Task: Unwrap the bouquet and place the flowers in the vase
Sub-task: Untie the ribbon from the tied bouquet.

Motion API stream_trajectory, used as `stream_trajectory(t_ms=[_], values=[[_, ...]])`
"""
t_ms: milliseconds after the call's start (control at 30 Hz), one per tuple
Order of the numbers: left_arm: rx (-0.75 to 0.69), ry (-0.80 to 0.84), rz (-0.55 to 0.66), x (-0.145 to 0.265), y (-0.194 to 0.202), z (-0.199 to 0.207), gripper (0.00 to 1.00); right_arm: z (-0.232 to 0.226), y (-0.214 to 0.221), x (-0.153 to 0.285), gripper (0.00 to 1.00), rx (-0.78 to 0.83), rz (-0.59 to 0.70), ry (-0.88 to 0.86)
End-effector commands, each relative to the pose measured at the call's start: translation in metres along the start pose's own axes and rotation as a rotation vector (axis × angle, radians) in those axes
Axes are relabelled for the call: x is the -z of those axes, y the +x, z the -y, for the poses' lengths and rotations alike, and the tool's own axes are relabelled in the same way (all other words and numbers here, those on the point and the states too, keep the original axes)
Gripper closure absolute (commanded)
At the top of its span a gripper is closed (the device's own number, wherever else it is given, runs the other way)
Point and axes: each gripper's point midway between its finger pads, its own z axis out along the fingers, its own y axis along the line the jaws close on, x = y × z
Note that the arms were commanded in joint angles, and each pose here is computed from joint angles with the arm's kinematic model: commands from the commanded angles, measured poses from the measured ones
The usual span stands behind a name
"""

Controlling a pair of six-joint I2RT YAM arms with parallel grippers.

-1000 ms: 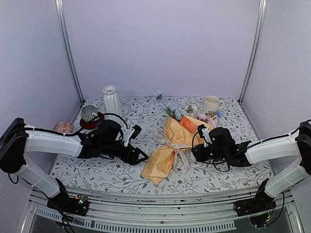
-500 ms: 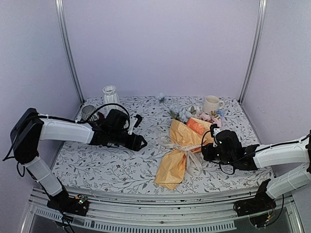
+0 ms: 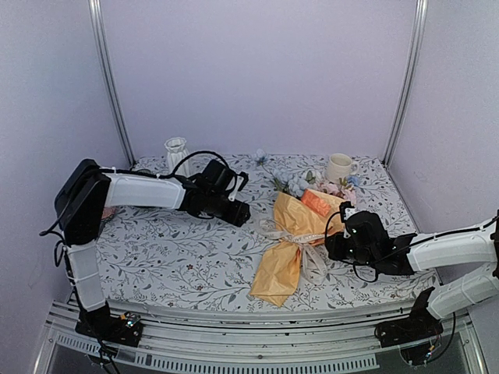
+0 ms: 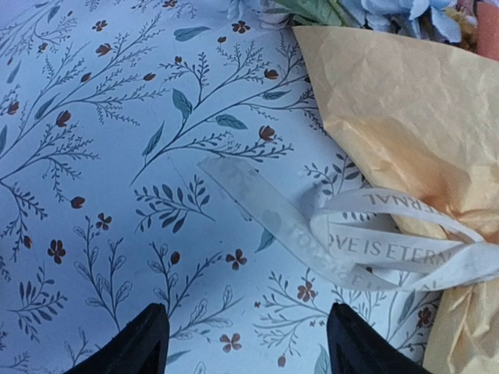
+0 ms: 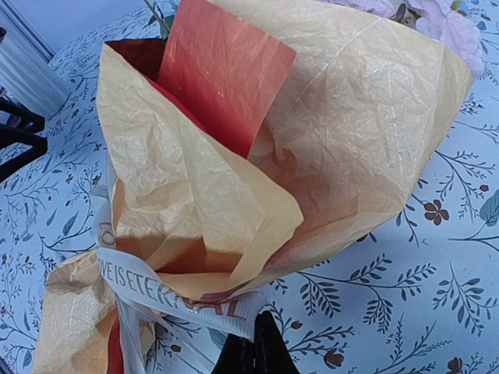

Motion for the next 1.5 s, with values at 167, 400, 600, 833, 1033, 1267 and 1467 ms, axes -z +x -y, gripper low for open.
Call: stream_trajectory(t_ms=[167,400,600,833,1033,1267,1467], values=[[-0.113,-0.127,-0.16,-0.029,0.009,-0.013,0.27,0.001,0.002,-0.001,0.97,0.001,0.007,-0.004],[-0.107,-0.12,-0.186,-0.051,-0.002,-0.009,0.26,0.001,0.003,0.001,0.97,-0.005,0.008,-0.017],[-0.088,-0.107,-0.21,-0.067,-0.008,-0.009,0.24,0.001,0.005,0.001,0.97,-0.01,0.008,-0.025],[-0.076,-0.115,-0.27,-0.08,0.0,-0.01,0.24,0.0,0.006,-0.001,0.97,-0.01,0.007,-0.029],[-0.067,-0.133,-0.364,-0.081,0.022,-0.014,0.25,0.001,0.008,-0.001,0.97,-0.008,0.003,-0.03],[-0.06,-0.083,-0.436,-0.088,0.036,-0.008,0.35,-0.001,0.006,-0.001,0.97,-0.017,0.008,-0.037],[-0.052,-0.156,-0.482,-0.084,0.045,-0.022,0.6,0.001,0.008,0.001,0.97,-0.021,0.007,-0.04]])
